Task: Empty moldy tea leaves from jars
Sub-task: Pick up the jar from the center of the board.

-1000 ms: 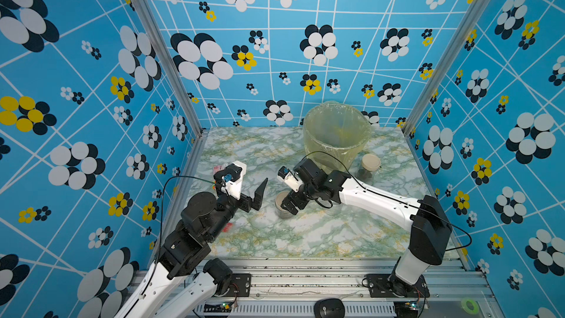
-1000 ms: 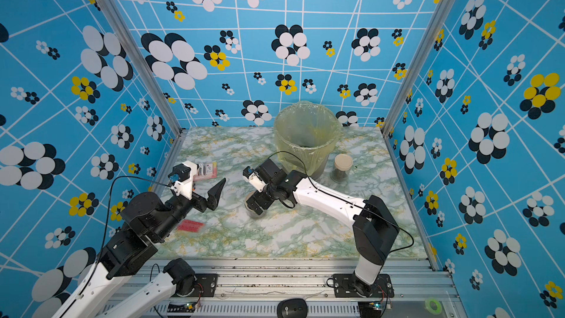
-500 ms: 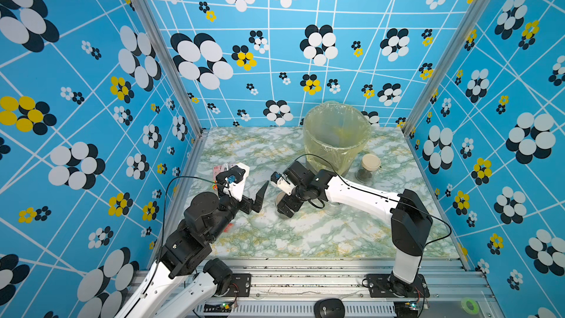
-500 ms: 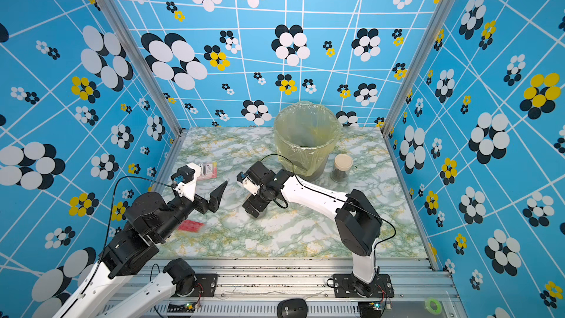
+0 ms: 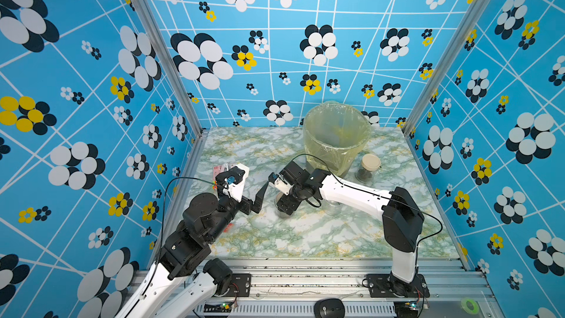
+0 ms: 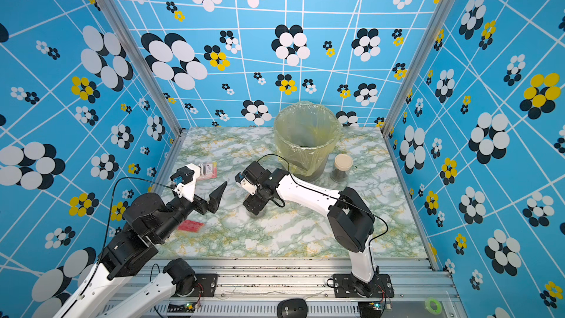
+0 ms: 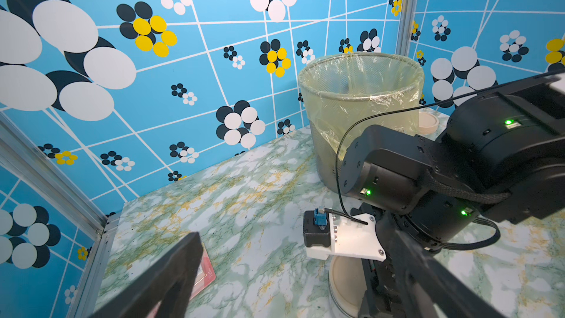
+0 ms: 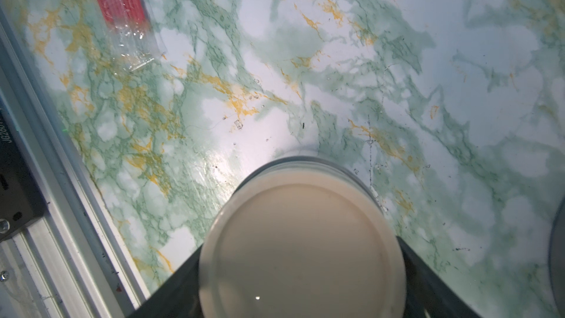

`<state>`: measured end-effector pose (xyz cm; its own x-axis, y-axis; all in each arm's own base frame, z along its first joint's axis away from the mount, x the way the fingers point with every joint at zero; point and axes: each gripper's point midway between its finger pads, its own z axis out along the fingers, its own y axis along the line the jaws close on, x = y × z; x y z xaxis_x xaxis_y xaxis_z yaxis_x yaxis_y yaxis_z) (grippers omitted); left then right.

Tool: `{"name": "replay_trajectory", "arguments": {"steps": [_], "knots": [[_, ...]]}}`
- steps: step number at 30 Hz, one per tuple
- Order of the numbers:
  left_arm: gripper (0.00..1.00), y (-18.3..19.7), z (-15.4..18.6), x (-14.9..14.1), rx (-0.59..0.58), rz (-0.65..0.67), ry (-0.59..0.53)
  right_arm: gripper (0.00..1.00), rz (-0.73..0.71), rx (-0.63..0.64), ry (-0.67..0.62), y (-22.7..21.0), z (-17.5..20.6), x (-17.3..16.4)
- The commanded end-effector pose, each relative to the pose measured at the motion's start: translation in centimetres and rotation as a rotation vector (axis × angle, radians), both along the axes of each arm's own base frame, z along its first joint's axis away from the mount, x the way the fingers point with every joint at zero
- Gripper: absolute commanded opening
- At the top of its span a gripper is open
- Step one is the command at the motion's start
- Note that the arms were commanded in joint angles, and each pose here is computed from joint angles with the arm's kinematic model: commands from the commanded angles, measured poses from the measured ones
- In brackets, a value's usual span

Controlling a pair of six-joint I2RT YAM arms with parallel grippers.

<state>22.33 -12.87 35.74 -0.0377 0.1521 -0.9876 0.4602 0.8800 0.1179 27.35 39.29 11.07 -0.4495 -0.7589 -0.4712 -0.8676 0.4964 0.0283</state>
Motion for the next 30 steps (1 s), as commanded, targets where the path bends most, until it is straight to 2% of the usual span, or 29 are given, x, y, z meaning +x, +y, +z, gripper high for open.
{"name": "replay_trajectory", "arguments": {"steps": [1,6,11,21,25,30], "knots": [[0.99,-0.1,-0.1,-0.1,0.012,-0.011,-0.011,0.74,-0.006,-0.012,-0.005,0.0,0.5,0.0],[0.99,-0.2,0.2,0.0,0.01,-0.014,-0.012,0.68,-0.012,0.02,-0.02,0.0,2.2,-0.1],[0.99,-0.9,0.9,-0.1,0.001,-0.051,-0.02,0.64,-0.024,0.081,-0.061,0.2,6.6,0.2],[0.99,-4.7,4.3,-1.9,-0.087,-0.313,-0.113,0.57,-0.089,0.204,-0.051,-2.9,15.8,-0.8],[0.99,-6.7,5.1,-1.6,-0.132,-0.447,-0.162,0.55,-0.133,0.243,-0.049,-4.7,19.4,-1.2],[0.99,-9.1,7.6,-0.7,-0.164,-0.585,-0.27,0.54,-0.217,0.267,-0.044,-7.8,23.1,-1.2]]}}
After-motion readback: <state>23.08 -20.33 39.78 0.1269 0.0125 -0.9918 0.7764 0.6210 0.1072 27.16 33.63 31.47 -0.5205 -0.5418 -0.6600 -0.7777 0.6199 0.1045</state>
